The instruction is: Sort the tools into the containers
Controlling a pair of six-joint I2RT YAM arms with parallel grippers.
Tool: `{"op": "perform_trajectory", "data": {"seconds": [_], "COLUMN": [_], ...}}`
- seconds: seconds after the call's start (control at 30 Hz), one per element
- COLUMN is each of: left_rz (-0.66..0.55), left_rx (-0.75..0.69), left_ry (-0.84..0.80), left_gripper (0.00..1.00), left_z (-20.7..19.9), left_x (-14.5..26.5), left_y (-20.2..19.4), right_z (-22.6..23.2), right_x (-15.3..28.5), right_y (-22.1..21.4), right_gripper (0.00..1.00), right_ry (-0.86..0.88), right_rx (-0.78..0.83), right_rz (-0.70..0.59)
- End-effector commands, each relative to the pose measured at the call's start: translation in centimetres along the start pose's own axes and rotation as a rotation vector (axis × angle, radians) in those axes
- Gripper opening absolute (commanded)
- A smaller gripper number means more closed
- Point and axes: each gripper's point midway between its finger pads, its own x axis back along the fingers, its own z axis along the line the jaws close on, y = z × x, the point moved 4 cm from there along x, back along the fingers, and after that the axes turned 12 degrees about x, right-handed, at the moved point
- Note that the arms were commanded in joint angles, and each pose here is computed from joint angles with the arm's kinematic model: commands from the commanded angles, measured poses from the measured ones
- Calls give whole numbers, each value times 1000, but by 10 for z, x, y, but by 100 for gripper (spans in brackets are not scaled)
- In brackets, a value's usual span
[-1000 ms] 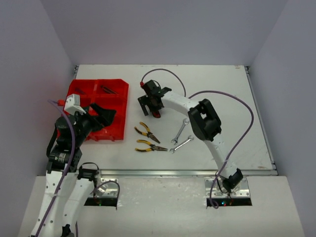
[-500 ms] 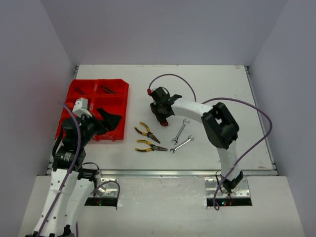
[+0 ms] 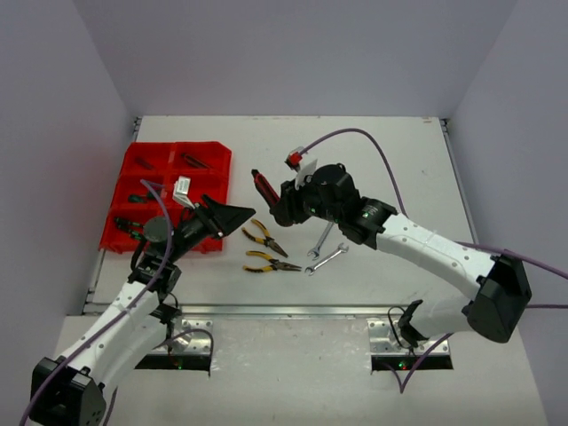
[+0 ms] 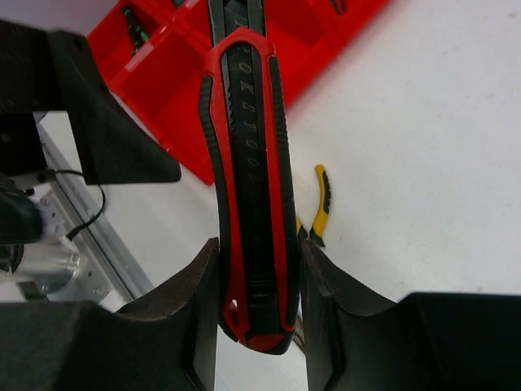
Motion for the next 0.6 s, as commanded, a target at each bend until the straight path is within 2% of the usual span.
{"op": "perform_trajectory", "data": {"seconds": [0.0,0.13,0.3,0.43,0.47,0.53,0.57], "left_rz": [-70,-72,-81,-53,-50,-45,-43], "left_rx": [-47,-36,-10,-17,-20,-29,-35], "left_ry": [-225,-173,-71,-69,-75,-94,-104], "left_gripper": [96,89,65,66,62,52,34], "left_z": [-64,-56,-34,-34,-35,-40,-44], "left_x": [-17,-34,-44,-49,-50,-52,-53], "left_y": [12,10,10,7,6,6,6], "right_z": [27,35,41,42,43,47,48], "right_x": [9,13,20,26,26,27,27], "right_y": [9,13,16,20,20,19,20], "right_gripper": [6,6,7,7,7,7,7], "right_ry": [112,129,141,139,145,163,169], "right_rx": [-45,-38,-29,-18,-18,-19,-18], "right_rz": [-74,-89,-108,-125,-126,-123,-130]}}
